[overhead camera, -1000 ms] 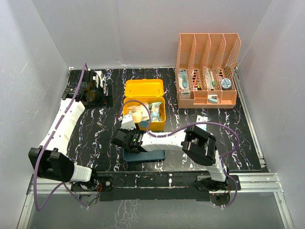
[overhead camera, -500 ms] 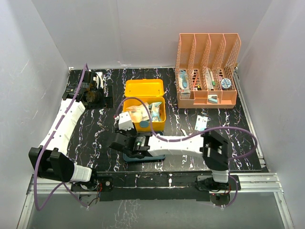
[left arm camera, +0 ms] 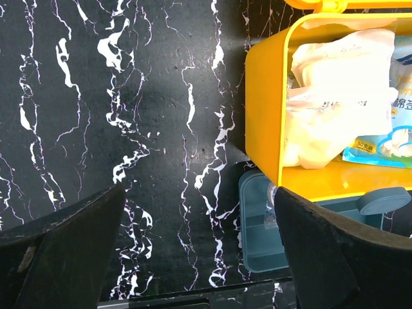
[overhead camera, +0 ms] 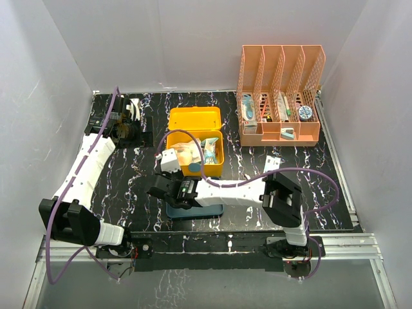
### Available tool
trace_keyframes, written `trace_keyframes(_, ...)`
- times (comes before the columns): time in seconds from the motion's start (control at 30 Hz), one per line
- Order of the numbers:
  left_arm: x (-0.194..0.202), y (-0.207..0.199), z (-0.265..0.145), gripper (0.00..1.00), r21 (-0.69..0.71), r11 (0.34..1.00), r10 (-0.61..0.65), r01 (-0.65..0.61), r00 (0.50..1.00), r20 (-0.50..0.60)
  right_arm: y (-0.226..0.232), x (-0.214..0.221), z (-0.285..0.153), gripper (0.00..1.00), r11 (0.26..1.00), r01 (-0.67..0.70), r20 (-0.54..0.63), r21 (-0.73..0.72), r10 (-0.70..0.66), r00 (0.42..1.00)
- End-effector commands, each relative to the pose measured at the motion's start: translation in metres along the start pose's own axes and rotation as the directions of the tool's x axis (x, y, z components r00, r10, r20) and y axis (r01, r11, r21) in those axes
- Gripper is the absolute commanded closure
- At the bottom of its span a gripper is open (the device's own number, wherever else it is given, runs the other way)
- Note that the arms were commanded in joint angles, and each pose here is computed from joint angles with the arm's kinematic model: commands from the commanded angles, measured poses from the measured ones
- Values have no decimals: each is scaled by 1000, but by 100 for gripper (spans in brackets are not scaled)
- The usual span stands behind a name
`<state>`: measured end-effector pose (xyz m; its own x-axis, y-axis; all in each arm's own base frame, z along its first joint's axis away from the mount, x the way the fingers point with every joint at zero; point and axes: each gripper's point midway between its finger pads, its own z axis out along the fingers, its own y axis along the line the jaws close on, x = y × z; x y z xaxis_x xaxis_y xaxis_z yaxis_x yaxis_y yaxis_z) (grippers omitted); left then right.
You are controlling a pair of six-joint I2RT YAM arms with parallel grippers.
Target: Organize the medicine kit
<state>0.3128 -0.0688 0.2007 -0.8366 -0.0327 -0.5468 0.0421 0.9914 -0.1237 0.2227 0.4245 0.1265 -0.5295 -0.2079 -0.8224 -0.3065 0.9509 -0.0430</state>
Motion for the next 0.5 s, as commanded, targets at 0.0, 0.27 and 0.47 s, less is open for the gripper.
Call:
trace_keyframes(0.0,5,1,-11,2,13,1000,4,-4,1000,9,2,-20,11,90,999,-50,42,-11,51,998)
trace_keyframes(0.27,6,1,-10,2,14,1000,8,-8,1000,2,-6,5,35,91,999,-48,-17,-4,48,999)
trace_keyframes(0.47,8,3,-9,2,10,1000,14,-14,1000,-3,-4,23,48,92,999,-42,-54,-6,41,998)
